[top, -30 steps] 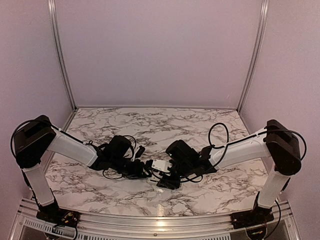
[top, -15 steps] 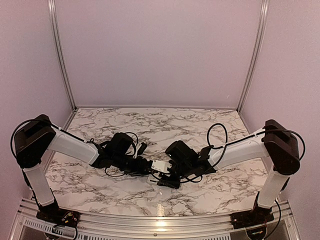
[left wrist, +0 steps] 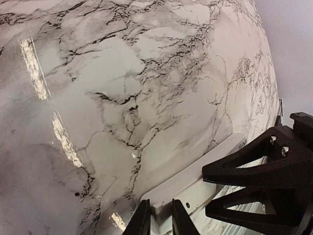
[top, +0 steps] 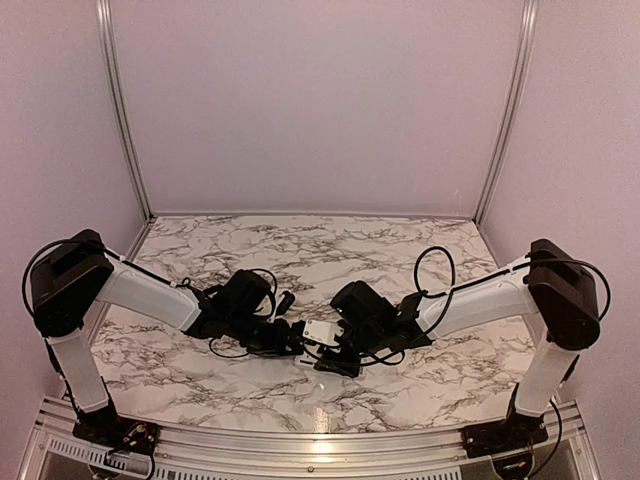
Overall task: Load the batteries into the remote control
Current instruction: Load the battery cover onto the remote control without the battery cover.
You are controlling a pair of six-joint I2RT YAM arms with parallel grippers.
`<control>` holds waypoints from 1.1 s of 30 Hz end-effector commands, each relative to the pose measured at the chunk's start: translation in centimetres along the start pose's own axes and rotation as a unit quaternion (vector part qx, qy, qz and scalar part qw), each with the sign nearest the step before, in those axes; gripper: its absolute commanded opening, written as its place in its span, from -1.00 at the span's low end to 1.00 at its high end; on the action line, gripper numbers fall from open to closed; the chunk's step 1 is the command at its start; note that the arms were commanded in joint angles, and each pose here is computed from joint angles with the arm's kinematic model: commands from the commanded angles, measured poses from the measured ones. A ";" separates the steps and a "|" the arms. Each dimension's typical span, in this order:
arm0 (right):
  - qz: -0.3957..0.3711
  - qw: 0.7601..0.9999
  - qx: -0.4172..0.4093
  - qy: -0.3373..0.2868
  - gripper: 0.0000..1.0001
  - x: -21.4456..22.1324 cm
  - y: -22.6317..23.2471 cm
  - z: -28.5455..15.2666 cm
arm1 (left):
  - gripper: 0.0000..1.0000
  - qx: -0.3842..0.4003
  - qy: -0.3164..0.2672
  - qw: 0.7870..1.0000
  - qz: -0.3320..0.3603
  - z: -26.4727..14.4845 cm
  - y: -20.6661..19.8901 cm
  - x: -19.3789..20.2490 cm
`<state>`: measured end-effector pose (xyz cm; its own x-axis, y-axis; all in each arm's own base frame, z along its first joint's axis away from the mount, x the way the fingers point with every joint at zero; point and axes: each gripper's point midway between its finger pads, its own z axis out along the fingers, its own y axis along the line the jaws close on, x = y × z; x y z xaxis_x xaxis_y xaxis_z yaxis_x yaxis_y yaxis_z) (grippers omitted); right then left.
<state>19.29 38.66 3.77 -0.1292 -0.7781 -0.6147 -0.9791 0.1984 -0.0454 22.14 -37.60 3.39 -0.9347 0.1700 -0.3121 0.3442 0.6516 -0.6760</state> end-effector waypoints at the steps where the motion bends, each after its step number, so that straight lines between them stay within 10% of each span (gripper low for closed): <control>1: 0.003 1.000 0.000 0.004 -0.32 -0.1 0.1 0.3 | -0.73 -0.011 0.024 1.000 0.008 0.4 0.2 1.5; 33: 0.002 1.000 -0.003 0.010 0.02 0.8 0.4 0.4 | -1.00 -0.001 0.051 0.999 -0.008 -0.5 0.0 3.2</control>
<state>19.31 38.34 3.44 -0.1391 -0.7830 -0.6062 -0.9768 0.2093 -0.0463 21.87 -37.35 3.79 -0.9355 0.1730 -0.3081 0.3430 0.6538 -0.6745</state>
